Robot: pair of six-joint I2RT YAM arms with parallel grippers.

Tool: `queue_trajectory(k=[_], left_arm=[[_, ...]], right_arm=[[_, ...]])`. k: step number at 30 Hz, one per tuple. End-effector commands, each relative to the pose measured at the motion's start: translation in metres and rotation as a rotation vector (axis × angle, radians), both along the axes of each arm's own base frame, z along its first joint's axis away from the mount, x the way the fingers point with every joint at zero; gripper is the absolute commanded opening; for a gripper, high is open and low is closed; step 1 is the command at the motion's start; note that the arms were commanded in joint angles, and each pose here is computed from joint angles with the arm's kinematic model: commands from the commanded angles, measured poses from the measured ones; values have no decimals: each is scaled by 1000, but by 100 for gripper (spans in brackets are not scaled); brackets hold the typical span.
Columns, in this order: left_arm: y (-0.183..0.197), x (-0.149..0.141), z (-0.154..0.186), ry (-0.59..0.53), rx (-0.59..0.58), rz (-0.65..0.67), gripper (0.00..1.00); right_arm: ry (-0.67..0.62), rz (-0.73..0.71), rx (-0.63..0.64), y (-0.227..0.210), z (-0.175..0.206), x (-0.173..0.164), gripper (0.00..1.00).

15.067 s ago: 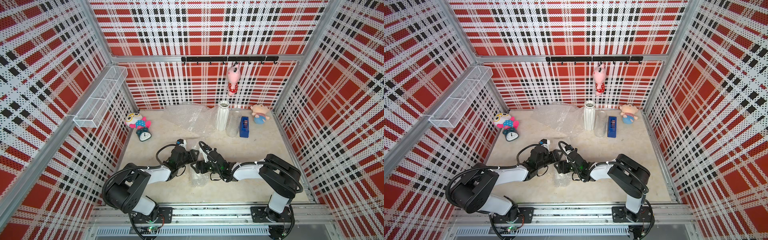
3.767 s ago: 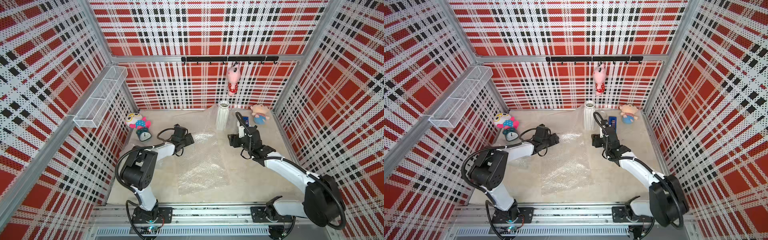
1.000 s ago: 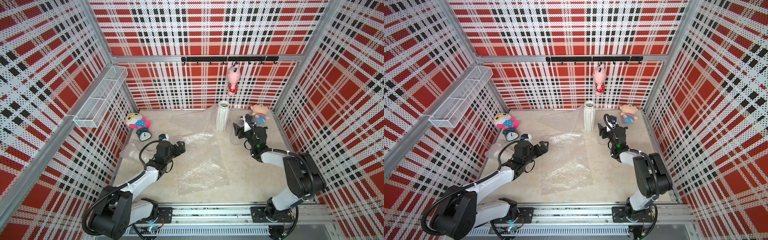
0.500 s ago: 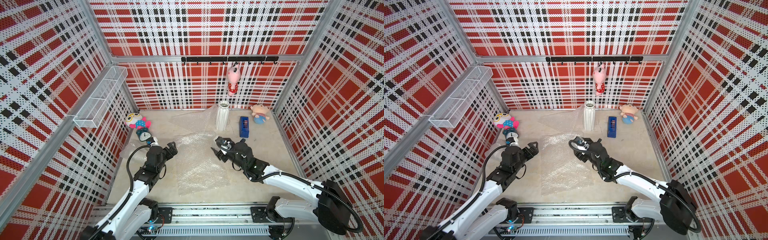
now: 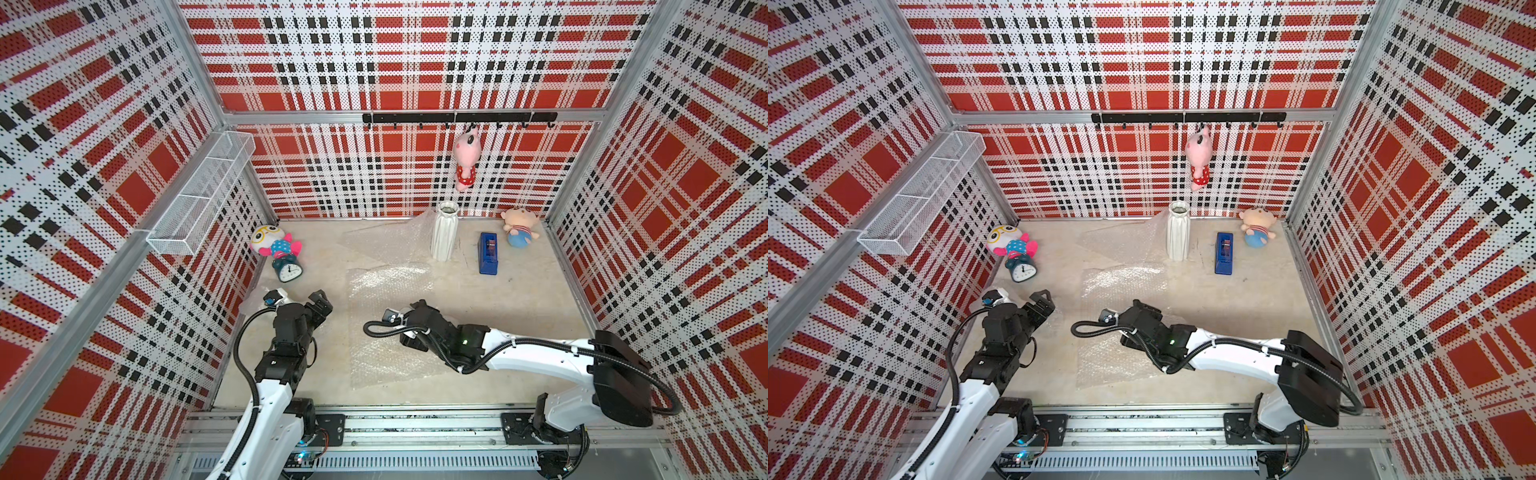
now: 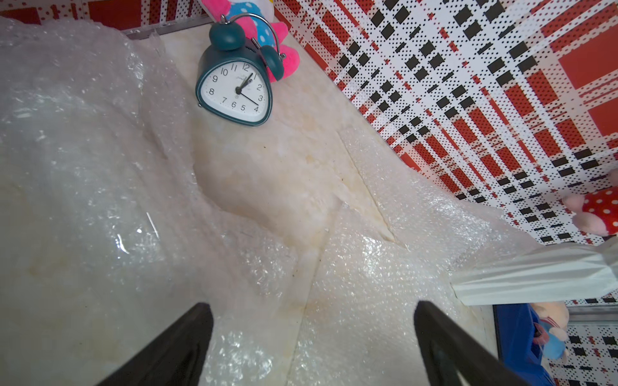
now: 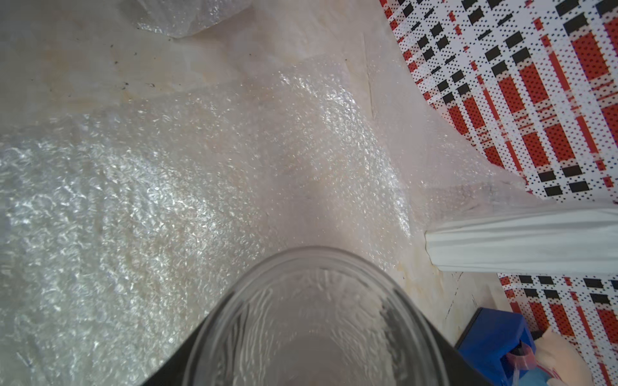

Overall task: Wrap vases in bubble wrap
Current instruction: Place the vase in bubble wrap.

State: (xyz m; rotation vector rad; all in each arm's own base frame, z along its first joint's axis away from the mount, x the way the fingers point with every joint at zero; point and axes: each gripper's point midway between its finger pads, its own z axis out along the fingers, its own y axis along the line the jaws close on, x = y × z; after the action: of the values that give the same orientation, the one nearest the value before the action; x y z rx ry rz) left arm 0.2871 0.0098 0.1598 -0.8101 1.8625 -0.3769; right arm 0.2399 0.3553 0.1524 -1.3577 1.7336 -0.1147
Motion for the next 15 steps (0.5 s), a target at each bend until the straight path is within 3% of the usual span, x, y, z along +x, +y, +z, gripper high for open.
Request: queue_trajectory(k=[1,6,15], left_arm=[[6,-2,6,-23,-2,20,98],[10,-6,10,-45,-5,42,98],[10,-6,6,-43,-9,38,98]], right_arm=[[-34,14,-100,13,-4,0,54],[40,70,-176,33,-41,-11,56],[106,163,-136,77,-78,-18,66]])
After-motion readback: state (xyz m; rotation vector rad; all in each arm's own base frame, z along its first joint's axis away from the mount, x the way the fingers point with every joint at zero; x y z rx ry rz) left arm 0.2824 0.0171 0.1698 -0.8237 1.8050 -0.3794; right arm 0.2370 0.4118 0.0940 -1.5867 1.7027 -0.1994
